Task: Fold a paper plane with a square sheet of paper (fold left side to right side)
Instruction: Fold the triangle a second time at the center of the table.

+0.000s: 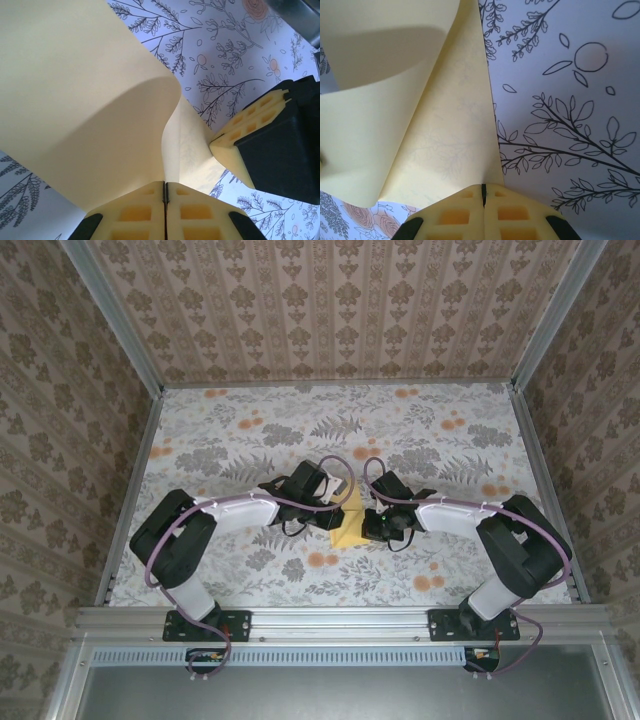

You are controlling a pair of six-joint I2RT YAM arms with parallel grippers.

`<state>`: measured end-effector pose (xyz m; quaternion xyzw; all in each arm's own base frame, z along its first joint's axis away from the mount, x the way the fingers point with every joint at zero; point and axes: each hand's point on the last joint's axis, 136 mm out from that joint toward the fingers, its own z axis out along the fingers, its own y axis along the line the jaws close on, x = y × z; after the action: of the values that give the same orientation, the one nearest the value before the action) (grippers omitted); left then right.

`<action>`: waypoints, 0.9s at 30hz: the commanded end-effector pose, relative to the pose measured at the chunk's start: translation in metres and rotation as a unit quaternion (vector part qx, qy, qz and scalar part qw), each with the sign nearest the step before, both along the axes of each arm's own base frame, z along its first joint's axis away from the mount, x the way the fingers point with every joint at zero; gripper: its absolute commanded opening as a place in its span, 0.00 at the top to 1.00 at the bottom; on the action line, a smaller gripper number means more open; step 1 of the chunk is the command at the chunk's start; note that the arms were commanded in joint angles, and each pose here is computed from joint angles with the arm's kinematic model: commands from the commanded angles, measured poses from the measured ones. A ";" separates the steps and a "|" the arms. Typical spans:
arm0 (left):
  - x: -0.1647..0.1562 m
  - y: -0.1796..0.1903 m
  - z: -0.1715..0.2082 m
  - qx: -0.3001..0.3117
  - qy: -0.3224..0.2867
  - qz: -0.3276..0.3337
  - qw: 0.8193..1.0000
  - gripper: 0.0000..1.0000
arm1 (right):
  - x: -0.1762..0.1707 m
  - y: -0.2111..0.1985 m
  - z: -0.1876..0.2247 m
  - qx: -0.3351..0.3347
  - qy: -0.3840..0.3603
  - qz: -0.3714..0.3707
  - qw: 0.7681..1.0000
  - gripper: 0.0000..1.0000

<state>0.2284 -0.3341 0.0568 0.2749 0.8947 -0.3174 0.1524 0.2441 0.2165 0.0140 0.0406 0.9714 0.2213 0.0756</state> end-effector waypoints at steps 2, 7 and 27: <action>0.006 0.007 -0.004 0.019 -0.001 0.011 1.000 0.93 | -0.011 -0.012 -0.014 -0.039 0.026 0.006 0.999 0.93; 0.008 0.013 -0.009 0.024 0.003 0.019 1.000 0.93 | -0.012 -0.012 -0.015 -0.038 0.030 0.009 0.999 0.93; 0.003 0.023 -0.026 0.043 0.027 0.025 0.998 0.89 | -0.014 -0.010 -0.016 -0.035 0.034 0.015 0.999 0.93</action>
<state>0.2347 -0.3211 0.0410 0.2577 0.9094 -0.2948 0.1400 0.2442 0.2173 0.0139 0.0333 0.9723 0.2196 0.0725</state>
